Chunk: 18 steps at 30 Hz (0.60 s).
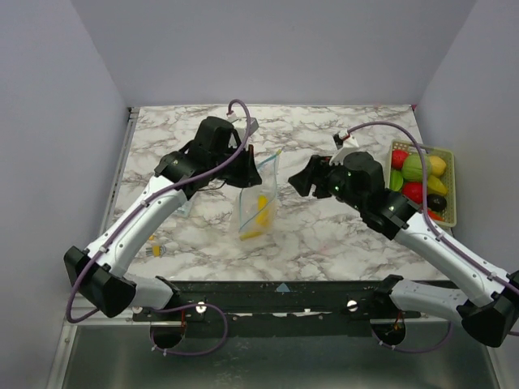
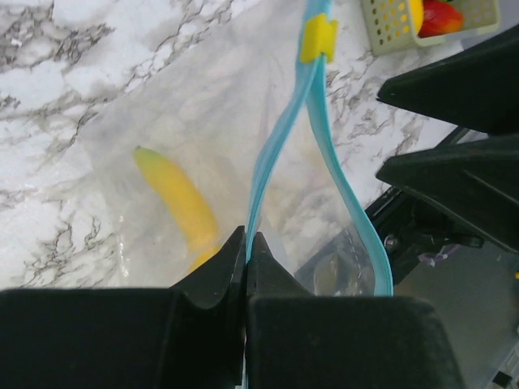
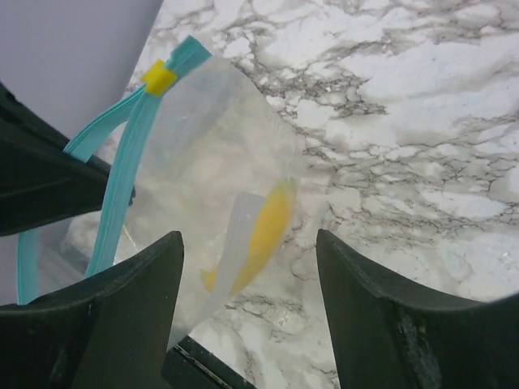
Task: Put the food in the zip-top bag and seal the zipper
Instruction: Place the fake fruit in the zipper food storage bag, then pick up the fake fruit from the bin.
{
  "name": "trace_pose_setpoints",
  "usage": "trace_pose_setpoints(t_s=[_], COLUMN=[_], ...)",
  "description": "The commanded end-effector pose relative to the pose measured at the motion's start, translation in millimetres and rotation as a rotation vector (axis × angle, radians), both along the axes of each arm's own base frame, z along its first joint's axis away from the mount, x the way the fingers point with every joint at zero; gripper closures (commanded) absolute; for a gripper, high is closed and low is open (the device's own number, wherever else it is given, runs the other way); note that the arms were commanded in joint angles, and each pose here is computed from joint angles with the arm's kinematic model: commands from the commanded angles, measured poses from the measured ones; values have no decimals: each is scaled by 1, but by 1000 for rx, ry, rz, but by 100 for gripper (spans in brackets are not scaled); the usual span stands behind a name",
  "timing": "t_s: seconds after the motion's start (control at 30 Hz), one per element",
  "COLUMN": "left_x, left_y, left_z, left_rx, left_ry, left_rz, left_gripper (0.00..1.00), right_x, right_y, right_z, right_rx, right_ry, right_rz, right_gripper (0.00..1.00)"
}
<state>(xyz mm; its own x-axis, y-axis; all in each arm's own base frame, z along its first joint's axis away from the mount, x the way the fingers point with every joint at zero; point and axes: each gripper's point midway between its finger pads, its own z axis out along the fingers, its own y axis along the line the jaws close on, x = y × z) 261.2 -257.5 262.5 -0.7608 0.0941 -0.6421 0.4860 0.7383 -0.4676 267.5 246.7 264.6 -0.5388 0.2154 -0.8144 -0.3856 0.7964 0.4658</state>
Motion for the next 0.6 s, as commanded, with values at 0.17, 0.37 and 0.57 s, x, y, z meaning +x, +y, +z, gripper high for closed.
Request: trace_pose_setpoints(t_s=[0.17,0.37,0.57], left_x=[6,8,14], left_y=[-20,-27,-19], left_z=[-45,-47,-29], left_rx=[97,55,90], left_ry=[158,146,106], left_rz=[2,-8,24], left_gripper=[100,100,100], right_x=[-3,7,23], right_y=[1,-41,-102], right_z=[17,2,-9], right_rx=[-11,-66,-204], right_ry=[32,71,85], right_rz=[7,-238,-518], right_gripper=[29,28,17])
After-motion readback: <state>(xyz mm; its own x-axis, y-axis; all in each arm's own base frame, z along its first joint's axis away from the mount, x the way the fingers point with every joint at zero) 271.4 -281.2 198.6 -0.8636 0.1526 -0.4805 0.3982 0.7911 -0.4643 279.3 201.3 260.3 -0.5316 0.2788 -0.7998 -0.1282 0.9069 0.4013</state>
